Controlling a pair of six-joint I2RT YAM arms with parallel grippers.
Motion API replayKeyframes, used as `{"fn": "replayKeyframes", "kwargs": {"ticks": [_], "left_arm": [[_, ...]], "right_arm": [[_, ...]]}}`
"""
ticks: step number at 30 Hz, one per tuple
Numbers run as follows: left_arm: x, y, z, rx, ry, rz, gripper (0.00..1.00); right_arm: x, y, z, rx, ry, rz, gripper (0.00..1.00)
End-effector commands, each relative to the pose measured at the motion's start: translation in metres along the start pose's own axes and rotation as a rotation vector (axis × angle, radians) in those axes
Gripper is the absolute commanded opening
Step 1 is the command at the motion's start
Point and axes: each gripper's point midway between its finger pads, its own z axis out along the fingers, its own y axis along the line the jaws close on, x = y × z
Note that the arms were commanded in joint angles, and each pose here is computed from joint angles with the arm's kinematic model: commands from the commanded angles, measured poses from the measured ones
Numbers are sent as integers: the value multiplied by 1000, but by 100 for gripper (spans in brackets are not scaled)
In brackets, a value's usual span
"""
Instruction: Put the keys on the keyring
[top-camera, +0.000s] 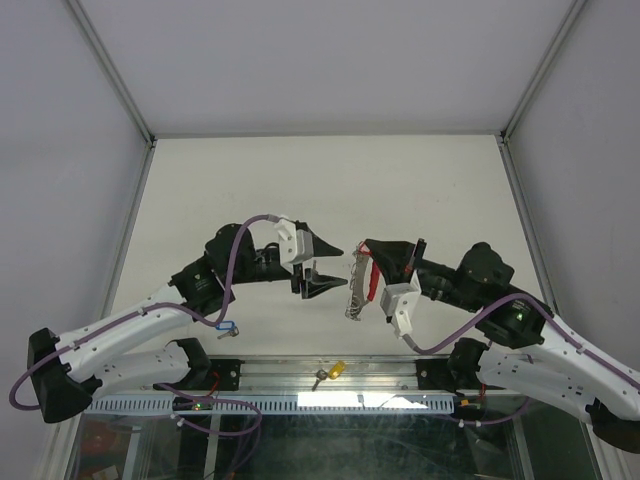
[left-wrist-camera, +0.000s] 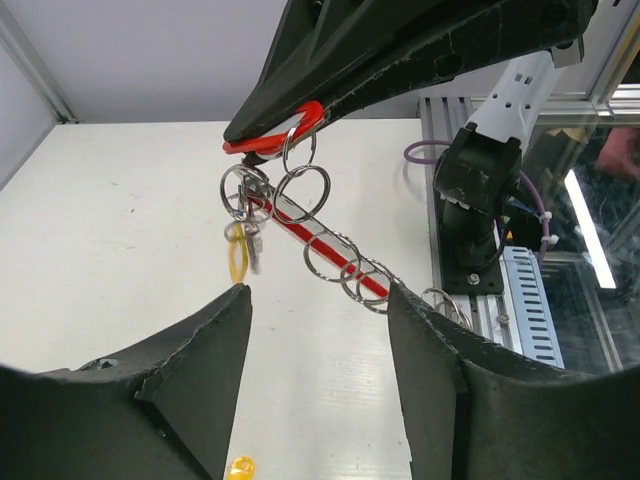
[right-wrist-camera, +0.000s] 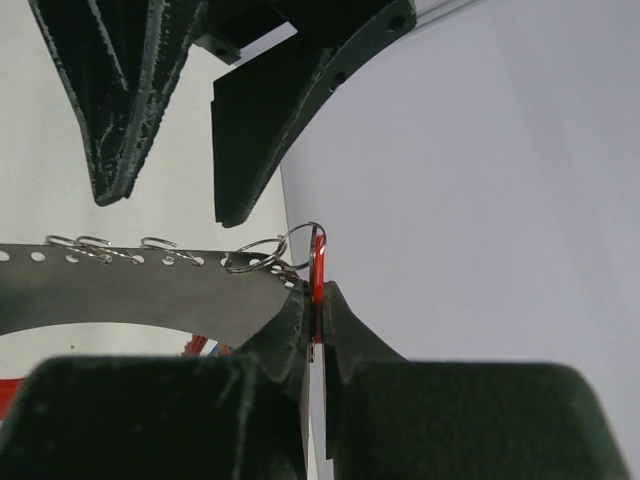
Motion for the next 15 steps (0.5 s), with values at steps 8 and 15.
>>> {"fn": "replayKeyframes", "kwargs": {"ticks": [8,15], "left_arm": [[-34,-7,-13,8,-172,155,47],[-32,-36,-22,171,-243,455,0]], "right_arm": [[-30,-40,-5,108,-106,3,0],[-33,-36,-6,97,-125,-4,0]]}}
